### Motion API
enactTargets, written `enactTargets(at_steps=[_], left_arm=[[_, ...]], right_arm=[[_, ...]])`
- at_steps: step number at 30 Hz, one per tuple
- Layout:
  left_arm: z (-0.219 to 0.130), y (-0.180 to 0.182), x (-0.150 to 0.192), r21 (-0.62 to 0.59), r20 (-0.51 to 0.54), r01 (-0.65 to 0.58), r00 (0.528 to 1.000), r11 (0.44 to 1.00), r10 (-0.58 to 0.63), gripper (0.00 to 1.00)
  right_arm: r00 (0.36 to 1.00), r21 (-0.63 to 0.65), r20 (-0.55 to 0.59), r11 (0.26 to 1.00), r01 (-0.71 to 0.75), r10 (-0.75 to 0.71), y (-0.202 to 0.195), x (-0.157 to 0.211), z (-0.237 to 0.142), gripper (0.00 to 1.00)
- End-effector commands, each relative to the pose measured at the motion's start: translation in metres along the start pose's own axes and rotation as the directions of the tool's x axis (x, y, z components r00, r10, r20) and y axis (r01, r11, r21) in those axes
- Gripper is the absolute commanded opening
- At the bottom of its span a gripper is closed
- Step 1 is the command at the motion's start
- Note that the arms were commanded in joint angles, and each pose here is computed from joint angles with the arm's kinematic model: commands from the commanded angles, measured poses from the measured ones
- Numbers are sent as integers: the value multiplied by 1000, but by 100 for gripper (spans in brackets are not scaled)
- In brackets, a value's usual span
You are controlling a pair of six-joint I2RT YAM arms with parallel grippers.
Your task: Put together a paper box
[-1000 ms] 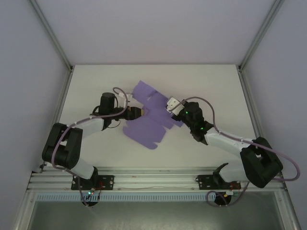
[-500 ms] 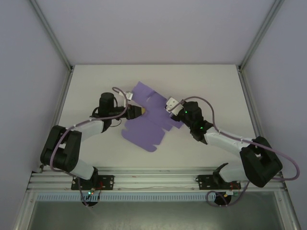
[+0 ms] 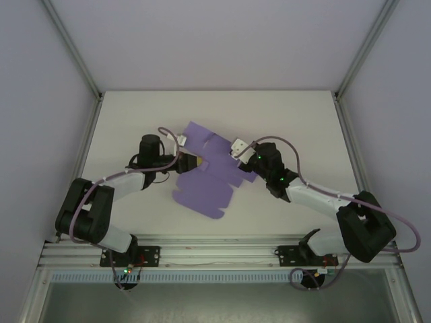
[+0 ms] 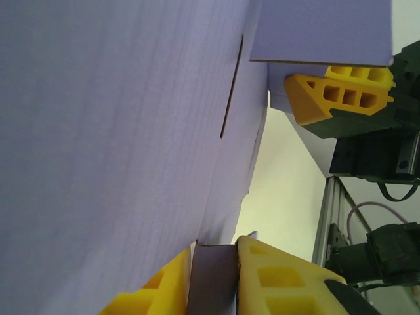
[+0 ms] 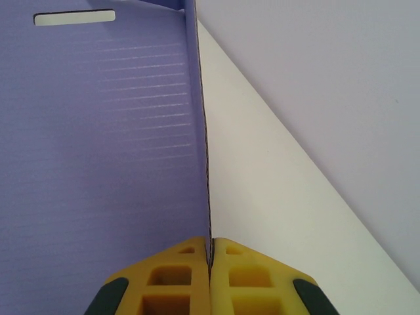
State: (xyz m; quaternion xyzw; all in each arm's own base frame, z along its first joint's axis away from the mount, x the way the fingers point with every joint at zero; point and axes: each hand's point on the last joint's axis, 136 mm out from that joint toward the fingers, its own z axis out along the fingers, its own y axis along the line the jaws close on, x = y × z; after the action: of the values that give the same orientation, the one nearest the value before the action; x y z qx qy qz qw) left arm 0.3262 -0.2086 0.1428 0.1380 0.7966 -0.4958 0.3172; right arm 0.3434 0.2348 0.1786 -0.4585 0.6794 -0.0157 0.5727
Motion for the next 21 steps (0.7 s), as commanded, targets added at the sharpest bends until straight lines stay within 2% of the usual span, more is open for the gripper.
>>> enactTargets(at_steps=[1, 3, 6, 12, 14, 18, 21], left_arm=[[4, -2, -2, -16, -8, -9, 1000, 1000, 9, 17], [6, 9, -4, -76, -6, 16, 1000, 997, -16, 9], [9, 23, -7, -157, -1, 53, 999, 986, -54, 3], [14, 47, -13, -249, 57, 203, 979, 947, -195, 1], [14, 56, -14, -293, 71, 279, 960, 914, -270, 1], [21, 57, -15, -291, 88, 407, 912, 866, -400, 0], [24, 69, -10, -322, 112, 520, 851, 791, -513, 0]], right_arm=[[995, 22, 95, 1000, -2, 0, -14, -34, -7, 0], [994, 10, 105, 1000, 2, -3, -12, -36, -8, 0], [994, -5, 108, 1000, 22, -21, -10, -39, -8, 0], [994, -21, 91, 998, 67, -65, -4, -38, -8, 0], [993, -18, 86, 996, 85, -83, -2, -38, -8, 0], [991, -23, 68, 992, 120, -119, 4, -35, -6, 0], [988, -30, 52, 989, 144, -143, 10, -31, -4, 0]])
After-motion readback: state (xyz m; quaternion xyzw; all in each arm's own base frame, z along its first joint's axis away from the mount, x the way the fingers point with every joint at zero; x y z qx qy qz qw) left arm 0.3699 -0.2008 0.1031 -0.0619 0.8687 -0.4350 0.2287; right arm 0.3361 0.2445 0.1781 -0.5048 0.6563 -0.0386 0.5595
